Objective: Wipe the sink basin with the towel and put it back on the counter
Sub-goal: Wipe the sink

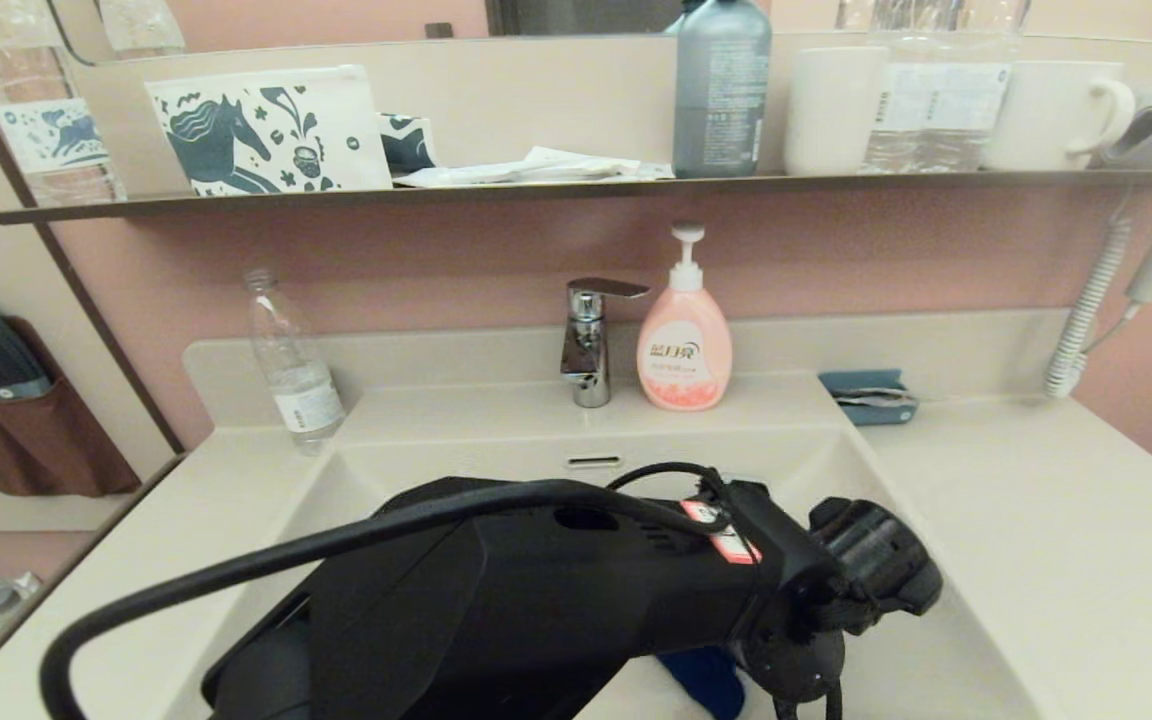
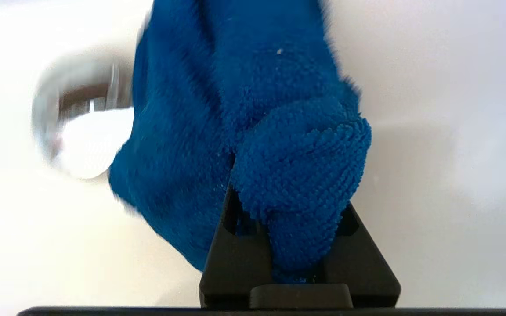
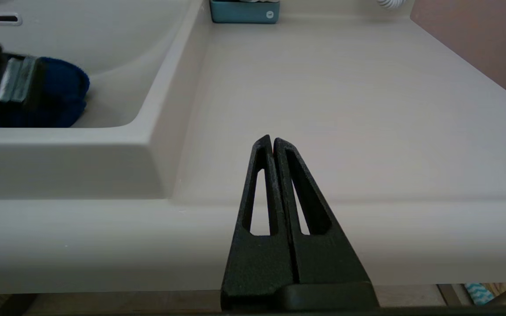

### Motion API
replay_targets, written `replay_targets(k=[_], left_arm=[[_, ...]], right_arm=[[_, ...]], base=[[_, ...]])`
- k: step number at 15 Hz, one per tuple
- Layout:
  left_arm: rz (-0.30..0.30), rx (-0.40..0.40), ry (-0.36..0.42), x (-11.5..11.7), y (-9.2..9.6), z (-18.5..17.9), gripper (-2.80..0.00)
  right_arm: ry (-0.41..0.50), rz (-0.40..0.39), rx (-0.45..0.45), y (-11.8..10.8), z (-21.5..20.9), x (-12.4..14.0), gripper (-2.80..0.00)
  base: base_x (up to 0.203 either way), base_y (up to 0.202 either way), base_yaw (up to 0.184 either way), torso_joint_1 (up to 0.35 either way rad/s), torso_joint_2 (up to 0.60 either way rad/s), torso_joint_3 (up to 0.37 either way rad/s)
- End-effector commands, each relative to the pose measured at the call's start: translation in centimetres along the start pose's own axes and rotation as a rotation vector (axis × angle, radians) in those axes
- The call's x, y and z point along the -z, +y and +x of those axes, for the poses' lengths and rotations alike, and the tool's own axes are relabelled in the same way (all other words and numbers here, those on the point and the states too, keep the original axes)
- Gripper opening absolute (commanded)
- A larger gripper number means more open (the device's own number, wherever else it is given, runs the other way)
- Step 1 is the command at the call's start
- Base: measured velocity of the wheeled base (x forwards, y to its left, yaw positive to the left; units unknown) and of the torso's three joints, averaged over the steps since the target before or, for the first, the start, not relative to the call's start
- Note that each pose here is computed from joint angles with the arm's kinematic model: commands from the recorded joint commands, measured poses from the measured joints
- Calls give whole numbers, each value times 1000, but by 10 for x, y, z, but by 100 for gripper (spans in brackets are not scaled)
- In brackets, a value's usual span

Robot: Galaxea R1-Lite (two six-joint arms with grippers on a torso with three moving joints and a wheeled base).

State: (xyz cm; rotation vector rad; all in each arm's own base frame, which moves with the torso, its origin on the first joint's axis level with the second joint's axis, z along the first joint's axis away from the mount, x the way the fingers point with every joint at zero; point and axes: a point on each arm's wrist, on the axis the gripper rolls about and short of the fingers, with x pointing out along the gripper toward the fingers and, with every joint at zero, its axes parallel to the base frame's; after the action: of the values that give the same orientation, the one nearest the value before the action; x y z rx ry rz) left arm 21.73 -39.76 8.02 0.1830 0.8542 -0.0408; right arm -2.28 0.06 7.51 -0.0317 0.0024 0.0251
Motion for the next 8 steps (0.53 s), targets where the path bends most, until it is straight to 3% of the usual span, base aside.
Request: replay_targets(k=[1,5,8], left_arm=[[33,-48,109,7,12,-7,-280],[35,-134,298,16,33,-17,-280],[28,-184,361,17,48,-12,-280]], right_arm=[[0,-1,-1,0,0,0,-280],[0,-1,-1,0,0,0,-280],[0,-1,0,0,0,0,-280]], base=[[0,0,0,0,0,0],[0,0,0,0,0,0],[0,0,0,0,0,0]])
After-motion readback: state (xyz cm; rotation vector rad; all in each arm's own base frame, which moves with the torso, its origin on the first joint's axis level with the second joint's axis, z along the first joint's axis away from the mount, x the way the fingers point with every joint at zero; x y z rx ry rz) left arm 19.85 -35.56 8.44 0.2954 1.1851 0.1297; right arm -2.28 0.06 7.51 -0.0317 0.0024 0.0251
